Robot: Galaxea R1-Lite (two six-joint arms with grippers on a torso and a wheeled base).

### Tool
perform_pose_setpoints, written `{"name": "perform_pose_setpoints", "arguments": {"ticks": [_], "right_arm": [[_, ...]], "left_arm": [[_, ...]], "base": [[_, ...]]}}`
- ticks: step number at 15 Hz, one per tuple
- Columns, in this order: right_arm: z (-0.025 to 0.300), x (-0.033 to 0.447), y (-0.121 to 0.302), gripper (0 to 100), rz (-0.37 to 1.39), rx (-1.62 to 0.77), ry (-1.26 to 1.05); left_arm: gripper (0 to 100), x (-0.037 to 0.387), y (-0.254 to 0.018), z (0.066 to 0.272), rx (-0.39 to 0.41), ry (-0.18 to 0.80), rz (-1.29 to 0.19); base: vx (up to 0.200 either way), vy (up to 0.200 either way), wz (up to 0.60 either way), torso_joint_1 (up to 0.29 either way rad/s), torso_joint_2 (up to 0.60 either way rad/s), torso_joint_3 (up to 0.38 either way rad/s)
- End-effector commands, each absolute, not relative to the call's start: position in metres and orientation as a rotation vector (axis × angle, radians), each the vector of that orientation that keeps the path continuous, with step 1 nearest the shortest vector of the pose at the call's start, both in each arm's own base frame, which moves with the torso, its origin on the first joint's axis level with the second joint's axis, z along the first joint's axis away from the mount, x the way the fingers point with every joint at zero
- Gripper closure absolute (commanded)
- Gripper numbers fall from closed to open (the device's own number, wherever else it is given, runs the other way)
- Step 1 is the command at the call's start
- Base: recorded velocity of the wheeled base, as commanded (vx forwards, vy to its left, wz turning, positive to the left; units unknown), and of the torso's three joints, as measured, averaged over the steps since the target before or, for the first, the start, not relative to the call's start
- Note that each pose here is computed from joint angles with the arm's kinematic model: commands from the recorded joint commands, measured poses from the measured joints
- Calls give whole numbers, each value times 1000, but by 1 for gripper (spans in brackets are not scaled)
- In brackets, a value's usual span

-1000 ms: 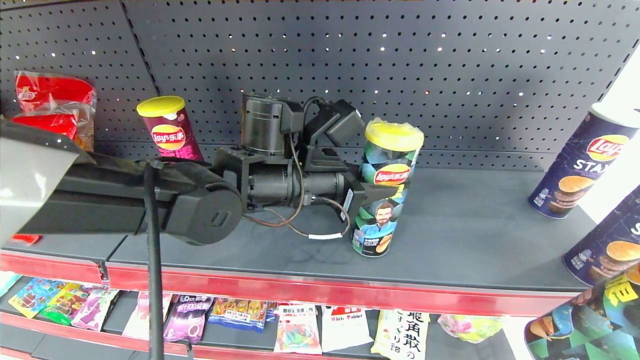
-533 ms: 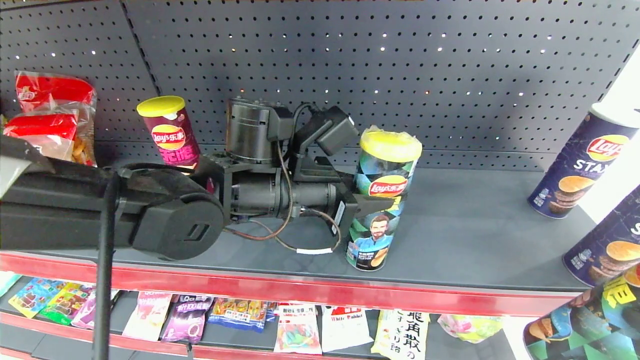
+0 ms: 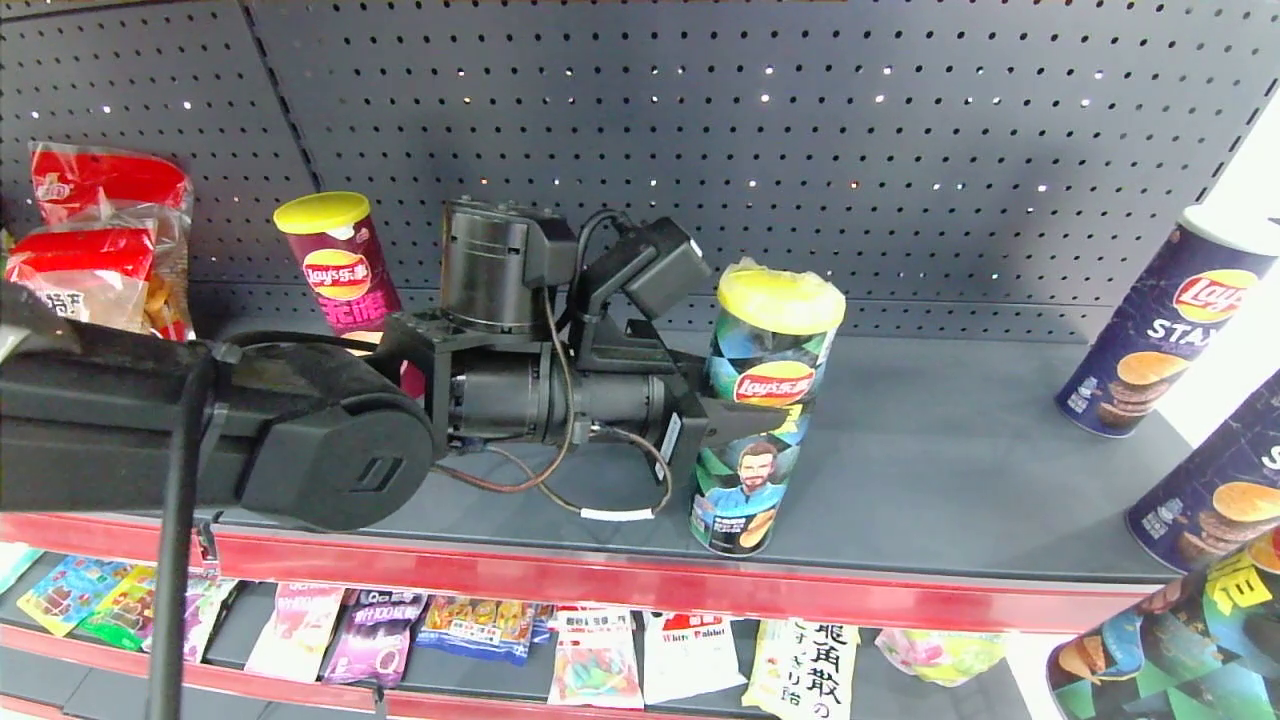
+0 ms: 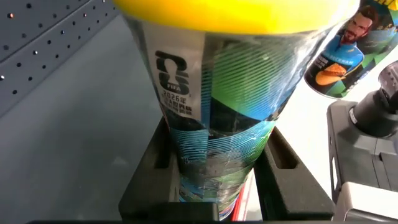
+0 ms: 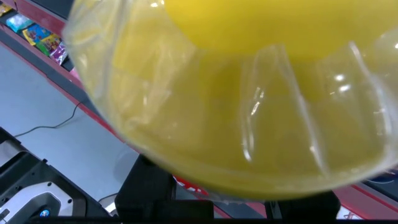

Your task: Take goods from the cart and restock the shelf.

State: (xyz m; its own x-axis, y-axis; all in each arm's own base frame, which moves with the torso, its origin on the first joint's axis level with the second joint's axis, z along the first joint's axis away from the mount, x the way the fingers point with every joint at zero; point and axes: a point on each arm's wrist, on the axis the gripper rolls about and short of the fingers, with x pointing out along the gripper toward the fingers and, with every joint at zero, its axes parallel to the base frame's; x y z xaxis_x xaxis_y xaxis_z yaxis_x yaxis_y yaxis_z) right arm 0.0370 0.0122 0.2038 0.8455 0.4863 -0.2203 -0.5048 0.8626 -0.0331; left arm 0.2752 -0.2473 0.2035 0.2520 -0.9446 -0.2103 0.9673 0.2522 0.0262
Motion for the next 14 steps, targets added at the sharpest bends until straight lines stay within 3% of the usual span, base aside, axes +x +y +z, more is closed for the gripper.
{"name": "perform_pose_setpoints", "arguments": {"ticks": [1, 14], "right_arm": [[204, 37, 12, 100, 523, -92, 208], [204, 37, 12, 100, 523, -92, 208]], "left_arm": [[100, 274, -247, 201, 164, 173, -1307], [100, 268, -248, 191, 165, 212, -1309]], "base": [[0, 0, 0, 0, 0, 0], [0, 0, 0, 0, 0, 0]]}}
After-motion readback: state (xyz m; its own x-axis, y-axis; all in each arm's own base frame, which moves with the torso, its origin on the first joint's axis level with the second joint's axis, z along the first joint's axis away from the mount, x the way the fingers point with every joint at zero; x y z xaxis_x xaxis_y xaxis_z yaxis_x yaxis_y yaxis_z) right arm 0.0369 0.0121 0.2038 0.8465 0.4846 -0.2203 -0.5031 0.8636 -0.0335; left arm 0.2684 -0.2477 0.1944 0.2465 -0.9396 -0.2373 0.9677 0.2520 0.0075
